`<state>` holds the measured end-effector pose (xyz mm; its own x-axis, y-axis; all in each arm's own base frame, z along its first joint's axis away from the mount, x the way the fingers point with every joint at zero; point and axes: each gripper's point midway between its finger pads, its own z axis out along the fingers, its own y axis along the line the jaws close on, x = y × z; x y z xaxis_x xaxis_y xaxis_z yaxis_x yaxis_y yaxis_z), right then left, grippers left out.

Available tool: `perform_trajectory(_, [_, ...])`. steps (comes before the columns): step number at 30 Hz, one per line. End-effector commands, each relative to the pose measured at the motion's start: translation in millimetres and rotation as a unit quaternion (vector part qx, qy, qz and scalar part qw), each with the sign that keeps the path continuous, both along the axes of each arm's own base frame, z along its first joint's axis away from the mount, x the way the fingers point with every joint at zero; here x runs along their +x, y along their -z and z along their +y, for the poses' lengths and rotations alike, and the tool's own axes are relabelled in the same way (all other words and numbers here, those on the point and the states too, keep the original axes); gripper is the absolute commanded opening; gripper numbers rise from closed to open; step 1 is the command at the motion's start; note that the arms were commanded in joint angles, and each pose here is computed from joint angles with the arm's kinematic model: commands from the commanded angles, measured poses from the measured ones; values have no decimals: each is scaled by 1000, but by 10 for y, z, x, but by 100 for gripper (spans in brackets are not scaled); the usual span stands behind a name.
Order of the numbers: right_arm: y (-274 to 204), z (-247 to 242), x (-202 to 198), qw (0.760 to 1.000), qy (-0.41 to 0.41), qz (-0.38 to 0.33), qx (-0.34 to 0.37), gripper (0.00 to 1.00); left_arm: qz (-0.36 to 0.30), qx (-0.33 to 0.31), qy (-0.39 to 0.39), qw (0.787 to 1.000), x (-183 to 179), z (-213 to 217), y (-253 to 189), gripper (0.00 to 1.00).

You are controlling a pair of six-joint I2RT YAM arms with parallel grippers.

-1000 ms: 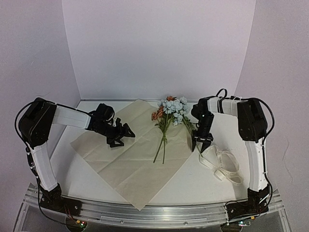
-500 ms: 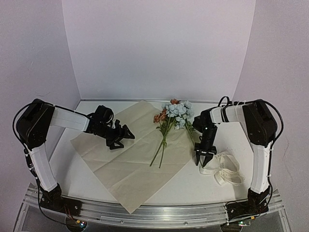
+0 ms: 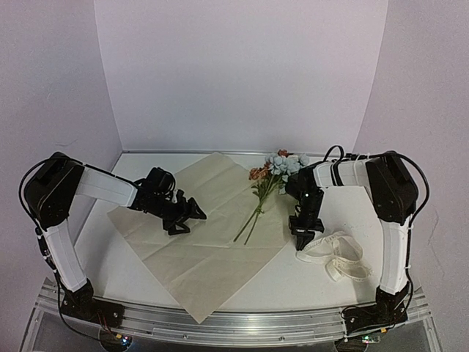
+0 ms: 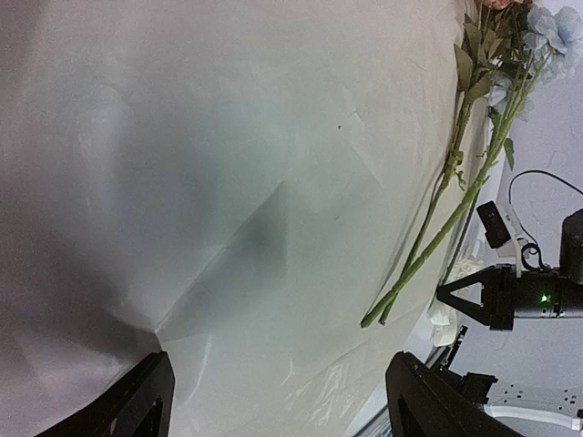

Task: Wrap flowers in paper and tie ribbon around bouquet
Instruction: Pick up the fake flower from the center of the board, then place the fake flower on the flattened wrapping paper.

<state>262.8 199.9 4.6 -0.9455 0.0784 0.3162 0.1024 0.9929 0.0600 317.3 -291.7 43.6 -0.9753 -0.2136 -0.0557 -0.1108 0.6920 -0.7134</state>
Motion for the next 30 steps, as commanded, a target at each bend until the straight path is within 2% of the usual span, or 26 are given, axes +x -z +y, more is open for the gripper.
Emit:
perform_trajectory(1, [-229,117,267,996,-45,-67,27,0,-32,-19,-5,999,37,-92,-188,83])
perform_trajectory(3, [-364,197,291,993,-70,-81,48,0,-25,-17,-3,1000,-6,-112,-139,82])
perform_trajectory(6, [-543,326,237,982,-148,-97,68,0,-22,-16,0,1000,-36,-150,-95,82])
perform_trajectory(10, [-694,427,100,958,-258,-102,74,0,-25,-20,2,999,-32,-190,-87,82])
perform_trajectory(13, [-733,498,-4,943,-307,-98,82,0,-26,-19,2,999,-32,-193,-89,82])
perform_trajectory(21, [-748,939,0,936,-315,-89,128,0,-28,-23,1,999,-43,-212,-85,81])
perform_trajectory(26, [-697,1267,254,953,-253,-99,133,0,-29,-27,5,999,-39,-234,-57,80])
perform_trajectory(30, [-634,1577,308,957,-213,-110,160,0,-36,-35,10,999,-19,-268,-66,78])
